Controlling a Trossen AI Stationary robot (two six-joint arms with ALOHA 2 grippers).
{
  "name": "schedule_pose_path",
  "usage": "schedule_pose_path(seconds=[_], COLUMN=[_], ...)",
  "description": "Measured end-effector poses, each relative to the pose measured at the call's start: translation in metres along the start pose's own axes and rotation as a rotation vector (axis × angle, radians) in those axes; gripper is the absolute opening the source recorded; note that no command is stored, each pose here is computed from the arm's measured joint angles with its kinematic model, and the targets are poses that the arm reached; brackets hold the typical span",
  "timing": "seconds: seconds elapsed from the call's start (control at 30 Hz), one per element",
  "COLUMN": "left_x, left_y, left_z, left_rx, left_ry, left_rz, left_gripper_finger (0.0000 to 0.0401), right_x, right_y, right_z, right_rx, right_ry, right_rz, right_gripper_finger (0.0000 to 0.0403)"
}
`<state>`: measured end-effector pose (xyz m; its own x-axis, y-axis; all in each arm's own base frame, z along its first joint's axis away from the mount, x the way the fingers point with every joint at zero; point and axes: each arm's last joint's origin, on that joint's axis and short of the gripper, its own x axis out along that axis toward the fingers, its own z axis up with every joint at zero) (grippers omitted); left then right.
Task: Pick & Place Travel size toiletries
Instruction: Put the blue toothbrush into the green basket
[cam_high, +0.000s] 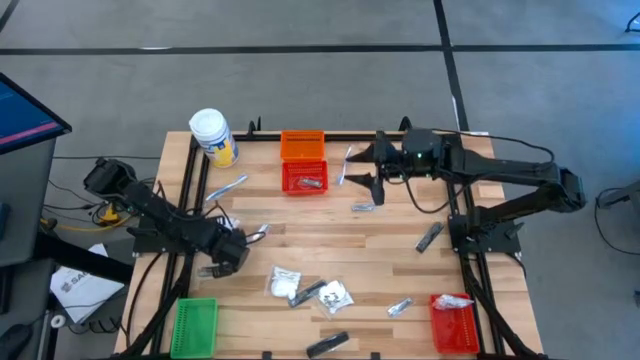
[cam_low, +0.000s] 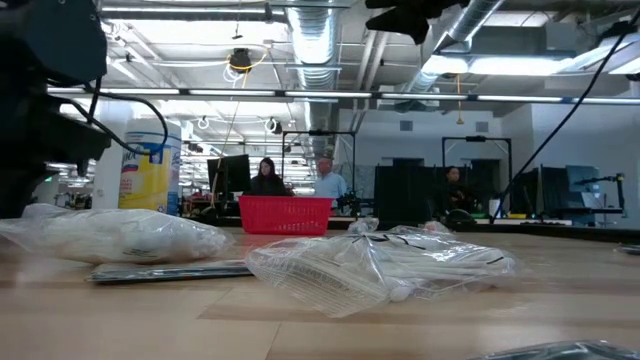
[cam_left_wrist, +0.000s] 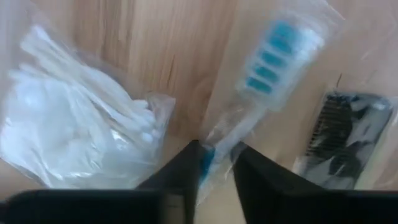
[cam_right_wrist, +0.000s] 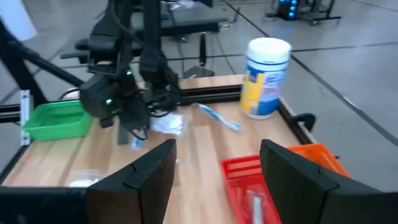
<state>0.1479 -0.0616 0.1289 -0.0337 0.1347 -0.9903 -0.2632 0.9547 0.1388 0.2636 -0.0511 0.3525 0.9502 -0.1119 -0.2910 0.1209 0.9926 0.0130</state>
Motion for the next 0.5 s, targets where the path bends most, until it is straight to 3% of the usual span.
schedule_pose_path(seconds=[0.1,0.23,0.4,0.5], left_x=[0.000,-0.005,-0.044,-0.076], left_y=[0.004,0.009,0.008,0.006], left_z=[0.002,0.006,0.019,0.029], left_rx=[-0.069,-0.157,-0.251,-0.299], left_ry=[0.001,-0.026,-0.147,-0.309], left_rz=[0.008,0.037,-0.036,-0.105], left_gripper_finger=[0.0022,0.0020,0.0005,0.0006], right_x=[-0.001,-0.002,0.001,0.001], right_y=[-0.006,-0.009,-0.009,-0.008], right_z=[0.002,-0.005,-0.013,-0.012], right_rx=[0.007,0.017,0.028,0.032], right_ry=[-0.004,0.065,0.135,0.133], right_rz=[-0.021,-0.031,-0.029,-0.026], right_gripper_finger=[0.0224,0.0224,0.0224,0.0224])
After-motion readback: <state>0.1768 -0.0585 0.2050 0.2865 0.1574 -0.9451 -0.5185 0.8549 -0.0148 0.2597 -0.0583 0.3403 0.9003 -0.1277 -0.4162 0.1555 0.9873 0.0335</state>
